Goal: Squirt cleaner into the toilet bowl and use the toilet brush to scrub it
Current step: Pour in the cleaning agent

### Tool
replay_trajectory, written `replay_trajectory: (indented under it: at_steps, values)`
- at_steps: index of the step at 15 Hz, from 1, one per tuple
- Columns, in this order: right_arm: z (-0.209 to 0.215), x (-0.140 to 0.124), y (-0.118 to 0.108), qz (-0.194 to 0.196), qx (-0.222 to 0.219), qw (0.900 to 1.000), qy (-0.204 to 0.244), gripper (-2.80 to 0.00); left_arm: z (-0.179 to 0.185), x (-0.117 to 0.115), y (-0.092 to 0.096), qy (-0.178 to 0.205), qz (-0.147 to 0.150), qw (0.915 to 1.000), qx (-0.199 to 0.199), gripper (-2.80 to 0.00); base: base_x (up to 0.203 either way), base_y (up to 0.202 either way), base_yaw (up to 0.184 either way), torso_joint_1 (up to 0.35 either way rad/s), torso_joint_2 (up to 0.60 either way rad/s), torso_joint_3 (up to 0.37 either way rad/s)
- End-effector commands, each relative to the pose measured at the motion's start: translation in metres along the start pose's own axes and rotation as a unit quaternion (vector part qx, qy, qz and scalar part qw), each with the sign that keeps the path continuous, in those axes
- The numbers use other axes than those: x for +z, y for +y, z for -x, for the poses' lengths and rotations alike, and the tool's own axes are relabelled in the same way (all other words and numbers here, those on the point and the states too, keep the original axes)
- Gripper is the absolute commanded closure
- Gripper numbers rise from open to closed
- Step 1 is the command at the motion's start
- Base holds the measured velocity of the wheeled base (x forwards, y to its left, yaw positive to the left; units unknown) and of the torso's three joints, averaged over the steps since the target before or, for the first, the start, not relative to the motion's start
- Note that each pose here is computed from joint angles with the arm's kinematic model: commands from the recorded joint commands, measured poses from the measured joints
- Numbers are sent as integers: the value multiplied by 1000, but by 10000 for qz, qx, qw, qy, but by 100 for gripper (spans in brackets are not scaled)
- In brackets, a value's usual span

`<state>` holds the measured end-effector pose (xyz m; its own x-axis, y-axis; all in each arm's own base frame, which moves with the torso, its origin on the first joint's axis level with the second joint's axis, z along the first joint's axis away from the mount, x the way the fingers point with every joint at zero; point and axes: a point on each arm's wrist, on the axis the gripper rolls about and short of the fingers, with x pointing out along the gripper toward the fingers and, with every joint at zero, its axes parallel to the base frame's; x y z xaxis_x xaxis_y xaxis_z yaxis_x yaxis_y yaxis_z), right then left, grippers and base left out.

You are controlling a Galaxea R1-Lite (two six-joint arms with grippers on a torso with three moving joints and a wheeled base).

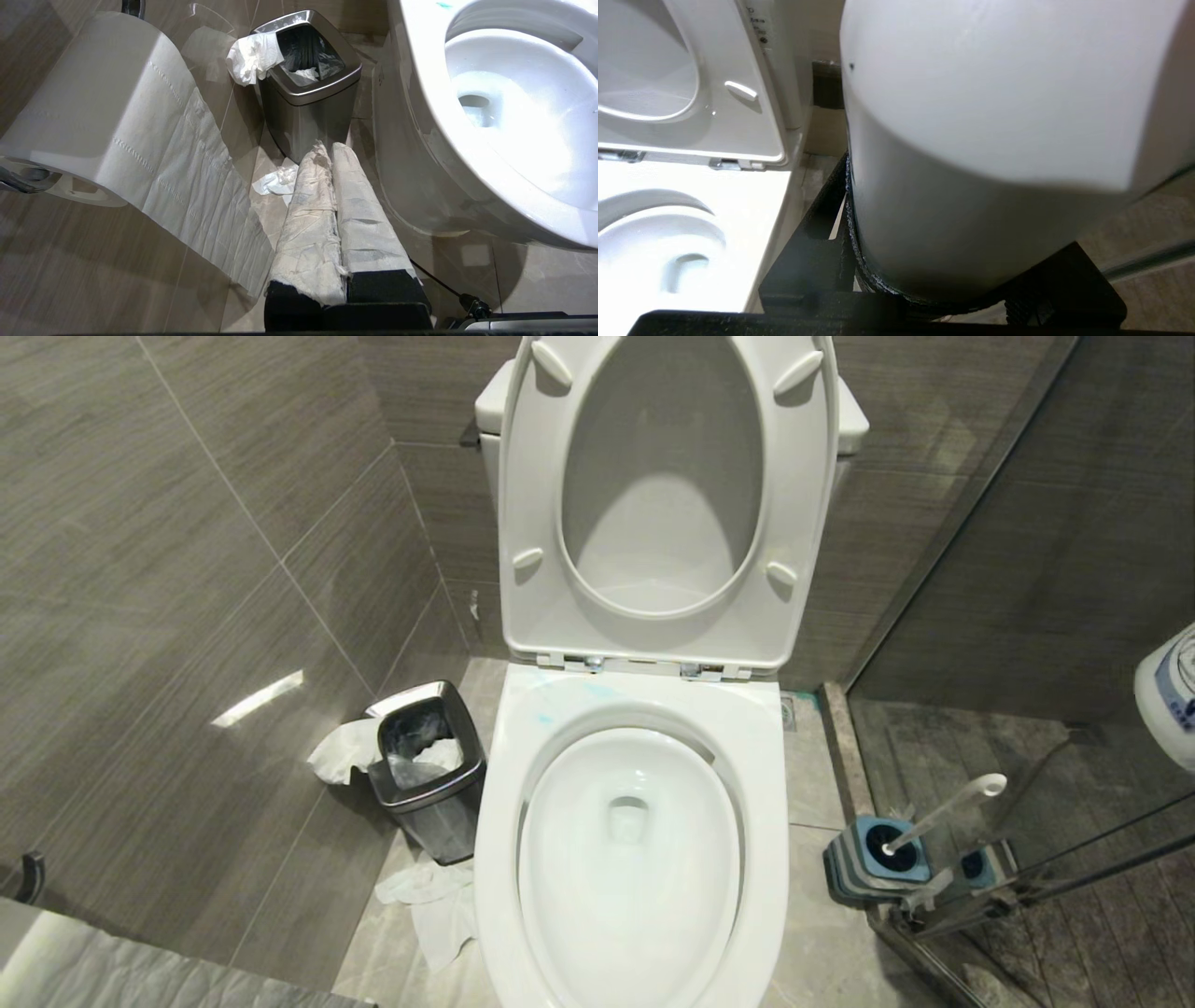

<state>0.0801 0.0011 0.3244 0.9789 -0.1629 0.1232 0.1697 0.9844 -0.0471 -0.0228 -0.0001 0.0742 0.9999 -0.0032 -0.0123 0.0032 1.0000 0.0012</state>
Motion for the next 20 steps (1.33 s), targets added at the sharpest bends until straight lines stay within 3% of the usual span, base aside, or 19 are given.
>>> replay_trajectory:
  at_steps: [1, 4, 7, 13, 16, 20]
  values:
    - [-14, -5, 7, 40, 139, 9997, 212, 0, 0, 0, 0, 15, -1, 10000, 1, 0, 0, 0, 0, 0, 0, 0]
    - [-31, -13, 14, 186, -69, 9986, 500, 0, 0, 0, 0, 15, -1, 10000, 1, 0, 0, 0, 0, 0, 0, 0]
    - [-38, -17, 35, 265, -68, 9974, 661, 0, 0, 0, 0, 15, -1, 10000, 1, 0, 0, 0, 0, 0, 0, 0]
    - [-72, -20, 112, 451, 8, 9955, 833, 0, 0, 0, 0, 10, -1, 10000, 1, 0, 0, 0, 0, 0, 0, 0]
    - [-78, -25, 149, 552, 280, 9939, 911, 0, 0, 0, 0, 15, -1, 10000, 1, 0, 0, 0, 0, 0, 0, 0]
    - [-87, -34, 183, 646, 476, 9923, 944, 0, 0, 0, 0, 15, -1, 10000, 1, 0, 0, 0, 0, 0, 0, 0]
